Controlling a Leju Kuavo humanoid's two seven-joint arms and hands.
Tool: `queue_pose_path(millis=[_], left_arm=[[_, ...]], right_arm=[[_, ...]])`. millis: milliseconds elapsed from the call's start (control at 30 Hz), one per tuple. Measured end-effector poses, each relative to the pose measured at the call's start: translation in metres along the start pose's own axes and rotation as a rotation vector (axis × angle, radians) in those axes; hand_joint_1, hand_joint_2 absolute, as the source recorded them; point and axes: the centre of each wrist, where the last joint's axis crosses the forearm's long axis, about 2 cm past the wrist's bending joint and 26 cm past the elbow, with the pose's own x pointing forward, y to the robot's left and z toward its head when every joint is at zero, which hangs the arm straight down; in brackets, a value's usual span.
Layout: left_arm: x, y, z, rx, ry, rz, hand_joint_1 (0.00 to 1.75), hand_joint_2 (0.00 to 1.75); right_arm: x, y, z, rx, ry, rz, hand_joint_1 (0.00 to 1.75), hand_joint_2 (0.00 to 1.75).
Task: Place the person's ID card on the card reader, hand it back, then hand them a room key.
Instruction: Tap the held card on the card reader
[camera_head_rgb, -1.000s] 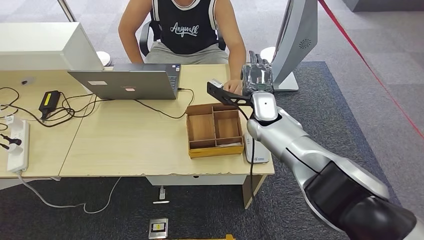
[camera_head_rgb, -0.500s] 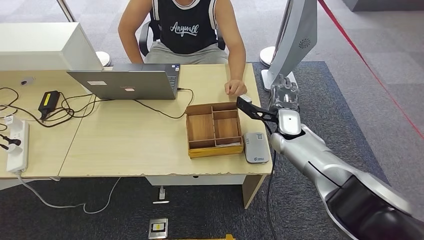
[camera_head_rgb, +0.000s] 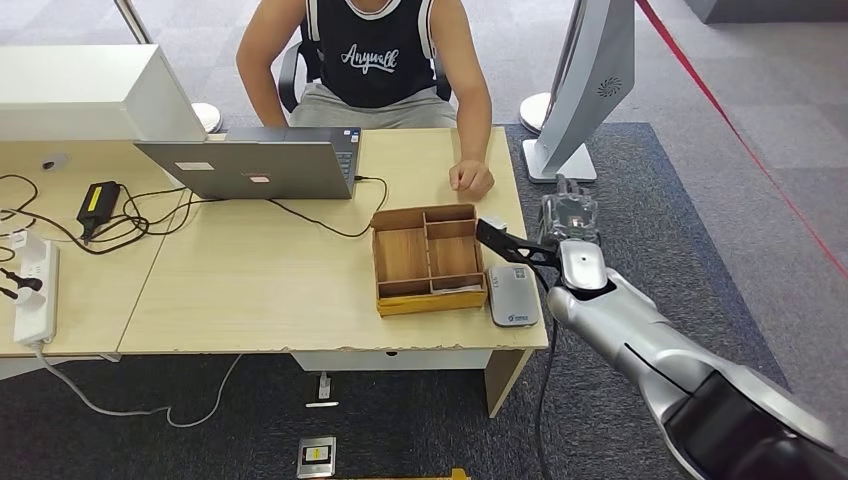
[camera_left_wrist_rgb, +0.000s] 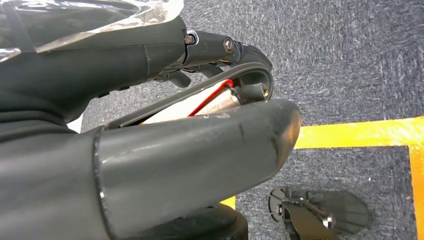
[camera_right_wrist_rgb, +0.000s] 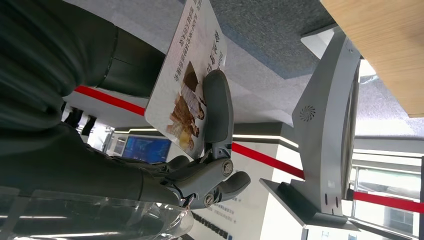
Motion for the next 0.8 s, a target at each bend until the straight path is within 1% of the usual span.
queue_pose_path(millis=[167,400,633,700,733,800], left_arm=[[0.001,-0.003,0.002,-0.006,-0.003,0.0,0.0,0.0],[0.004,-0.011,0.006,-0.022,-0.028,-0.006,0.0,0.0],[0.008,-0.019,0.011,-0.038,-0.051,-0.012,0.0,0.0],[0.019,-0.018,0.01,-0.035,-0.083,-0.016,0.0,0.0],[0.03,-0.015,0.009,-0.029,-0.102,-0.02,0.0,0.0],[0.06,-0.008,0.005,-0.009,-0.144,-0.033,0.0,0.0]], right_arm=[[0.002,0.002,0.003,0.026,-0.018,0.006,1.75,1.75],[0.007,0.015,0.014,0.08,-0.053,0.011,1.75,1.75],[0.01,0.023,0.02,0.108,-0.07,0.012,1.75,1.75],[0.012,0.025,0.022,0.116,-0.084,0.004,1.75,1.75],[0.015,0.025,0.023,0.119,-0.091,-0.002,1.75,1.75],[0.02,0.026,0.025,0.128,-0.101,-0.01,1.75,1.75]])
